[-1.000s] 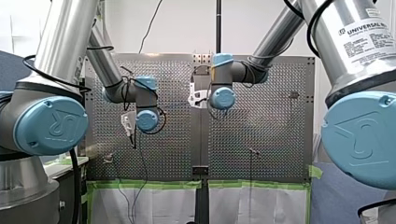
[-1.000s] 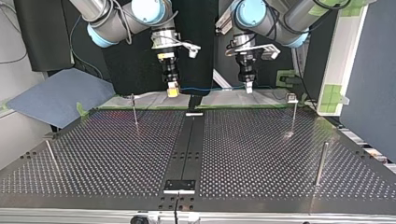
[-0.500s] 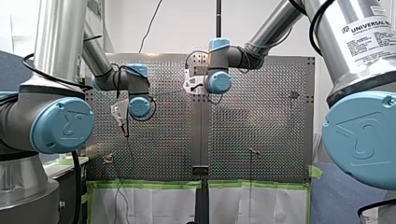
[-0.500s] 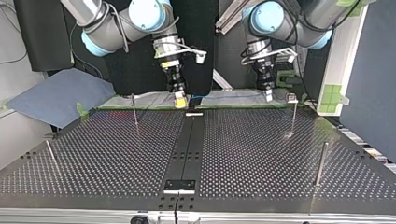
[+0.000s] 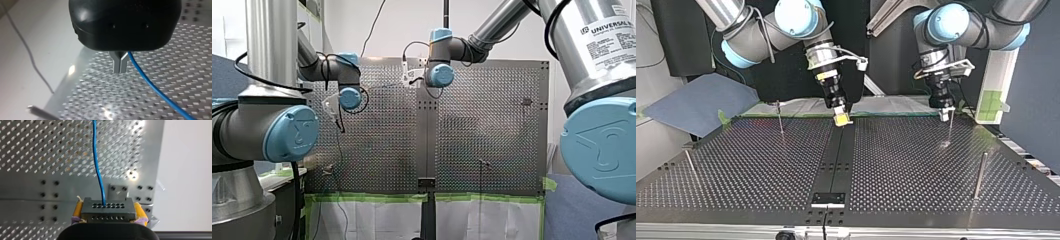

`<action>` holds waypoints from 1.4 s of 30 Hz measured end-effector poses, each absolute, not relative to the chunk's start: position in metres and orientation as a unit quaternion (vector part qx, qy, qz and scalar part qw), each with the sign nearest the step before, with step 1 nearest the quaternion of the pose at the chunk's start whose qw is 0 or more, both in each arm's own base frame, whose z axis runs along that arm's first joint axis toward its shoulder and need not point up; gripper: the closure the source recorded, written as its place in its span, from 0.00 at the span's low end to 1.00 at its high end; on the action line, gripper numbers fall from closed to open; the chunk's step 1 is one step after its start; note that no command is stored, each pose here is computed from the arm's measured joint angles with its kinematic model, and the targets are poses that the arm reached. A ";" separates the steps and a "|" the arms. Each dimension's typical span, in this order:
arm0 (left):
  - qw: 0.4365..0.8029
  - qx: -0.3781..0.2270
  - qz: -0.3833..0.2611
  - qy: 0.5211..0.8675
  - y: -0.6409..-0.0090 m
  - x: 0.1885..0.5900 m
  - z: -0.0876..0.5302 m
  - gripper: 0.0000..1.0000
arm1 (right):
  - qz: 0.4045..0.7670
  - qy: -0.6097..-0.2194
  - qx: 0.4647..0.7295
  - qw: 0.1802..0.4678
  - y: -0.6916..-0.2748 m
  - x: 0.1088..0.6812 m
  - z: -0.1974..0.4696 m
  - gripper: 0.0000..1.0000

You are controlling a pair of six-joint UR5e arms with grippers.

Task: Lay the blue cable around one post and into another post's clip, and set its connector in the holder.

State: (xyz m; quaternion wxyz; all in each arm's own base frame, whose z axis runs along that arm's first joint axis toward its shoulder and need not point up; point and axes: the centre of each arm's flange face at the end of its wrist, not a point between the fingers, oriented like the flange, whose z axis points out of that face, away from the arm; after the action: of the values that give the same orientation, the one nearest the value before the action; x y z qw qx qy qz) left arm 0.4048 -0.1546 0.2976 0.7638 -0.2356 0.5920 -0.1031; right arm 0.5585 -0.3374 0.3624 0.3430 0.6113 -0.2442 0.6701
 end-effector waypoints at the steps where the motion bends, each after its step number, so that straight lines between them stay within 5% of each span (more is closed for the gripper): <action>1: 0.766 -0.237 -0.104 0.589 -0.152 0.406 0.303 1.00 | 0.672 -0.242 0.611 0.342 -0.337 0.560 0.366 1.00; 29: 0.819 -0.296 -0.071 0.487 -0.060 0.399 0.456 1.00 | 0.708 -0.210 0.587 0.331 -0.336 0.595 0.429 1.00; 42: 0.802 -0.283 -0.092 0.518 -0.051 0.429 0.470 1.00 | 0.722 -0.207 0.574 0.328 -0.346 0.603 0.450 1.00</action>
State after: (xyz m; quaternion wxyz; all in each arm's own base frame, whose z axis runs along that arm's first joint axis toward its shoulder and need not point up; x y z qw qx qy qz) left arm 0.4293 -0.0513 0.4697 0.8019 -0.2833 0.5178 -0.0923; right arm 0.6027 -0.3464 0.4503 0.3276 0.5737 -0.2069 0.7216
